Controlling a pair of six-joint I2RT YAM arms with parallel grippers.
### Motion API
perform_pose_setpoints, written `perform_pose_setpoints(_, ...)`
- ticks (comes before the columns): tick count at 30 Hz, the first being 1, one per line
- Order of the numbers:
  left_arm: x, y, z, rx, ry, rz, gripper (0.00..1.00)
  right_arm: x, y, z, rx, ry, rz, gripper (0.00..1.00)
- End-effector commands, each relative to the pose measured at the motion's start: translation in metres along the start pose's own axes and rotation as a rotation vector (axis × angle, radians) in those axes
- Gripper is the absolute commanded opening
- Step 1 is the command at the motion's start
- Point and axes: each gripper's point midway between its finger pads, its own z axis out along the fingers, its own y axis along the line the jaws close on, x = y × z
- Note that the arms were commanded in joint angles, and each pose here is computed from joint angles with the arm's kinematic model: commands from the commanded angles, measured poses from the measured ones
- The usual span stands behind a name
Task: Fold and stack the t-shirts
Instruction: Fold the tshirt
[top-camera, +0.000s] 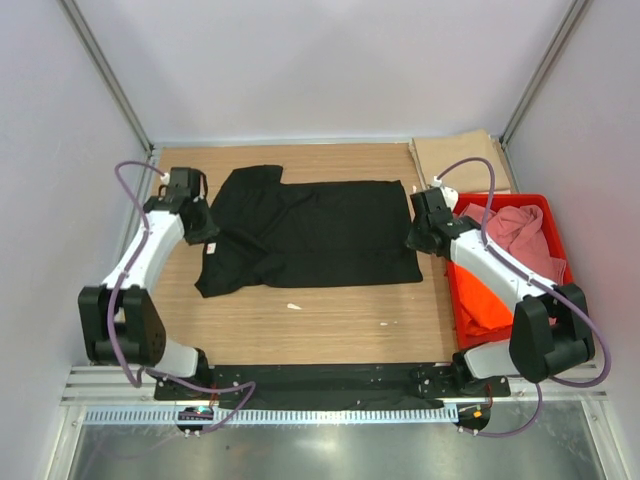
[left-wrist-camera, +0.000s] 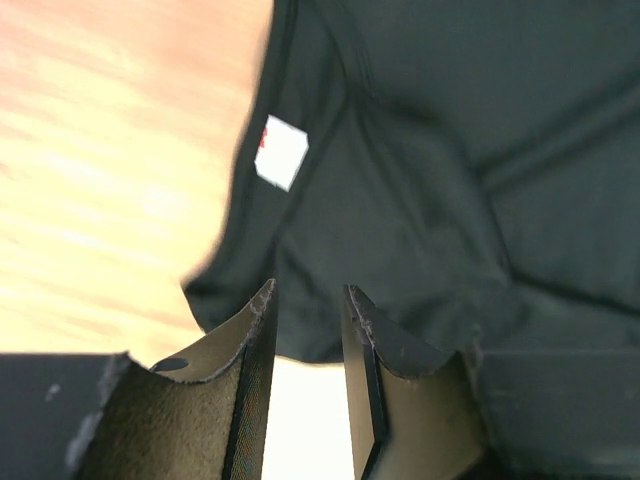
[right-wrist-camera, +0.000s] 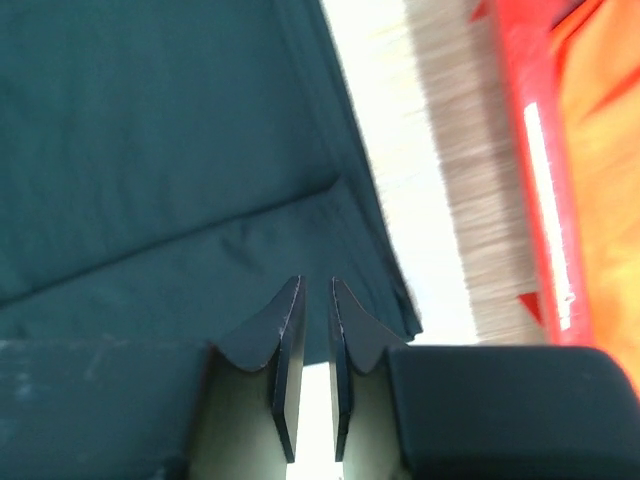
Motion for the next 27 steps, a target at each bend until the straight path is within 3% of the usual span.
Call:
perform_pose_setpoints(1, 0.02, -0.011, -0.005, 0.078, 0.005, -0.123, 0.33, 0.019, 0.008, 0.001, -0.063, 0.06, 0.002, 0.2)
perform_pose_setpoints(5, 0.057, -0.007, 0.016, 0.065, 0.09, -0.19, 0.29, 0.028, 0.012, 0.008, -0.085, 0.089, -0.001, 0.19)
perform_pose_setpoints(14, 0.084, 0.027, 0.046, -0.142, 0.125, -0.237, 0.25, 0.061, 0.002, 0.033, -0.06, 0.153, -0.012, 0.18)
perform_pose_setpoints(27, 0.064, 0.071, 0.067, -0.464, 0.13, -0.108, 0.25, 0.087, -0.04, 0.045, 0.109, 0.192, -0.071, 0.18)
